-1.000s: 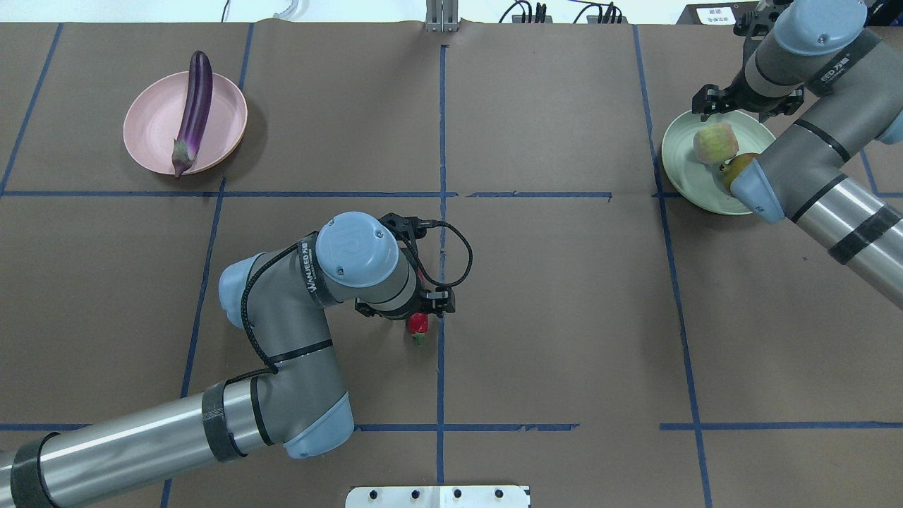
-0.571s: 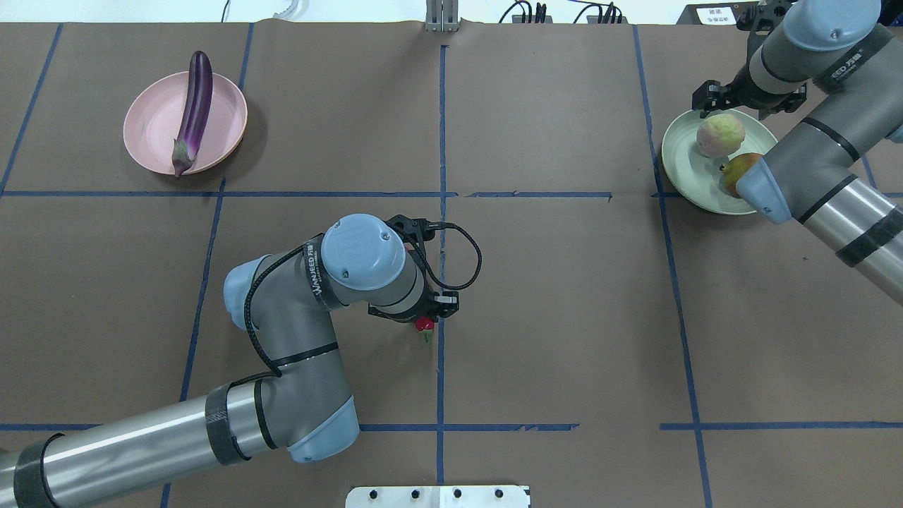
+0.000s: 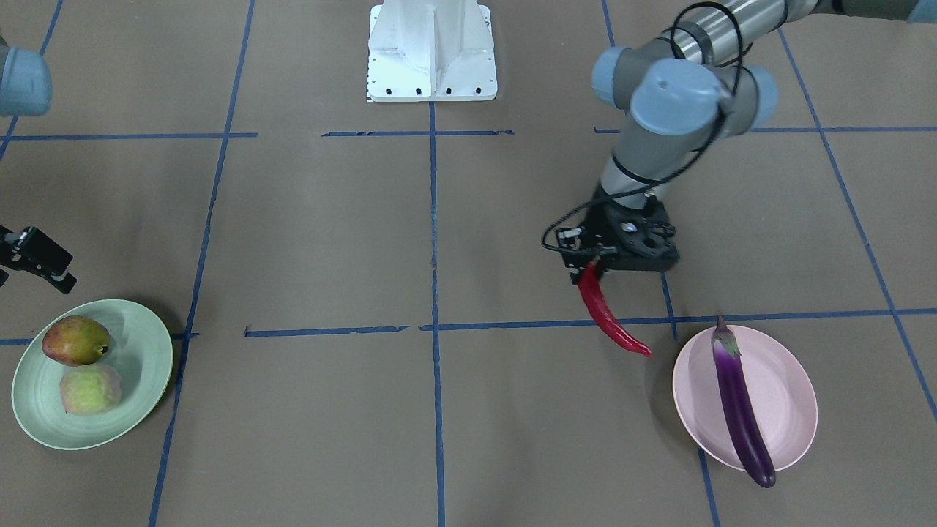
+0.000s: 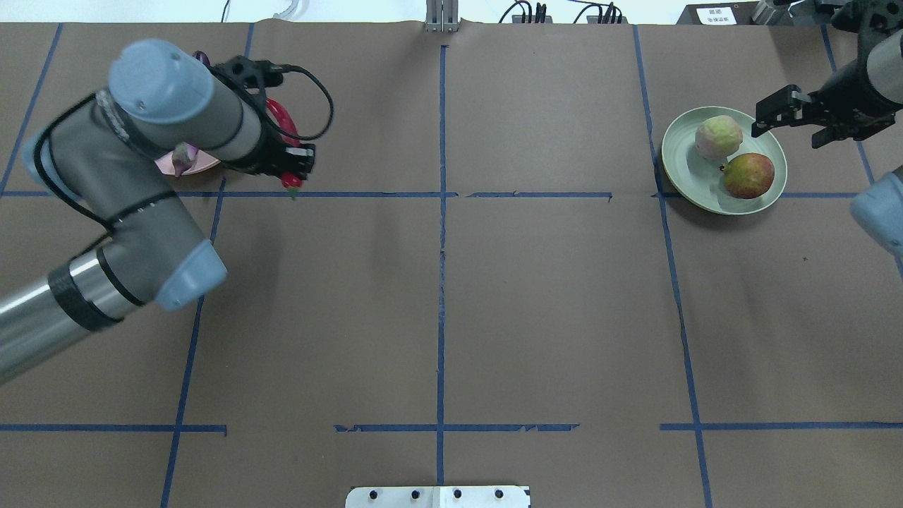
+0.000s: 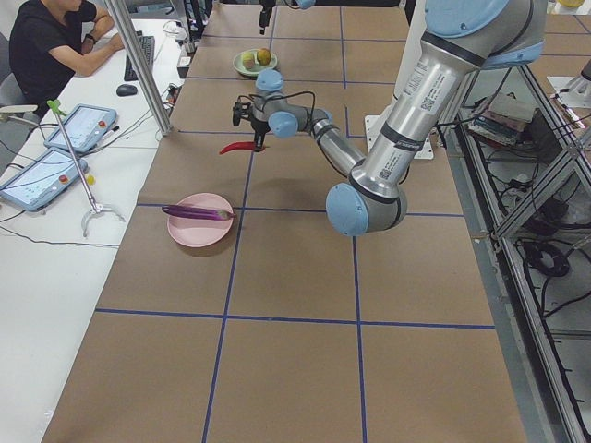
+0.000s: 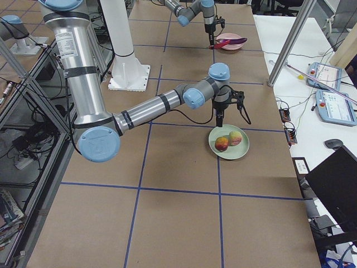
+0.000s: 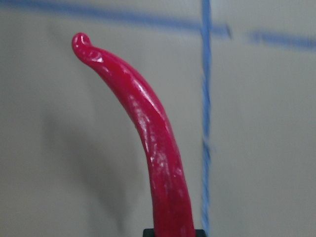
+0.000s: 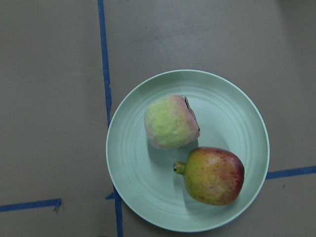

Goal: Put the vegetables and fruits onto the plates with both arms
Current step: 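Carry the red chili onto the pink plate with the left gripper and release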

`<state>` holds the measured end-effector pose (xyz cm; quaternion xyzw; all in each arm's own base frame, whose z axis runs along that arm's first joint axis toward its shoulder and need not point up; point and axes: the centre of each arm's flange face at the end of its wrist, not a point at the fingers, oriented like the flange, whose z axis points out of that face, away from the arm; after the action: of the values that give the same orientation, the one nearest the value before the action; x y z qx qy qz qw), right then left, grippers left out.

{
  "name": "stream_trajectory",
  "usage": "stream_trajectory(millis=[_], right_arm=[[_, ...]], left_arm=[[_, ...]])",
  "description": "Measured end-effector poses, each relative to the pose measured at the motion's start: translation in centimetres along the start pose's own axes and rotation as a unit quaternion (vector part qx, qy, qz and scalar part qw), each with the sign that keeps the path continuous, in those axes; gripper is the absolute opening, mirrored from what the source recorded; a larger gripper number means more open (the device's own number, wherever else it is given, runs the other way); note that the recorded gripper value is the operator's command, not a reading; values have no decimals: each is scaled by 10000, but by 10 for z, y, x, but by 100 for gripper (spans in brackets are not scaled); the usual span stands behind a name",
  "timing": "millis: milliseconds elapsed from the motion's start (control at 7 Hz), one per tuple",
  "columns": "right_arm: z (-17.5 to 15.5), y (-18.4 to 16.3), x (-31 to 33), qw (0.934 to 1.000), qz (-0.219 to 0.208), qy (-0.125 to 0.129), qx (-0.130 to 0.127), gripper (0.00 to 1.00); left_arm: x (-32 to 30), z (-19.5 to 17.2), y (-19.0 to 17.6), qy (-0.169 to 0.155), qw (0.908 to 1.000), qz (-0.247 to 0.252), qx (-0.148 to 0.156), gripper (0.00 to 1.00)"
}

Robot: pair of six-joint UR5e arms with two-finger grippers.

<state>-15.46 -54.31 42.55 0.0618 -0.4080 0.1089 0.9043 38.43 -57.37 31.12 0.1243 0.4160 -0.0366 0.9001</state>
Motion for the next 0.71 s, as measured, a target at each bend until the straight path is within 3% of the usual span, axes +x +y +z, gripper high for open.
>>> stream_trajectory(millis=[143, 286, 429, 571, 714], right_arm=[[-11, 20, 13, 10000, 23, -46, -37, 100], [-17, 34, 22, 10000, 51, -56, -56, 100], [-20, 41, 27, 9999, 72, -53, -66, 100], [-19, 43, 30, 9999, 86, -40, -77, 100], [-19, 43, 31, 9999, 91, -34, -83, 100]], left_arm=[[-77, 10, -48, -395, 9985, 360, -86, 3], [-138, 19, -84, -688, 9948, 726, -205, 16], [-182, 27, -109, -848, 9905, 1050, -268, 75], [-204, 36, -118, -887, 9870, 1307, -282, 100], [-213, 43, -118, -885, 9849, 1458, -291, 100]])
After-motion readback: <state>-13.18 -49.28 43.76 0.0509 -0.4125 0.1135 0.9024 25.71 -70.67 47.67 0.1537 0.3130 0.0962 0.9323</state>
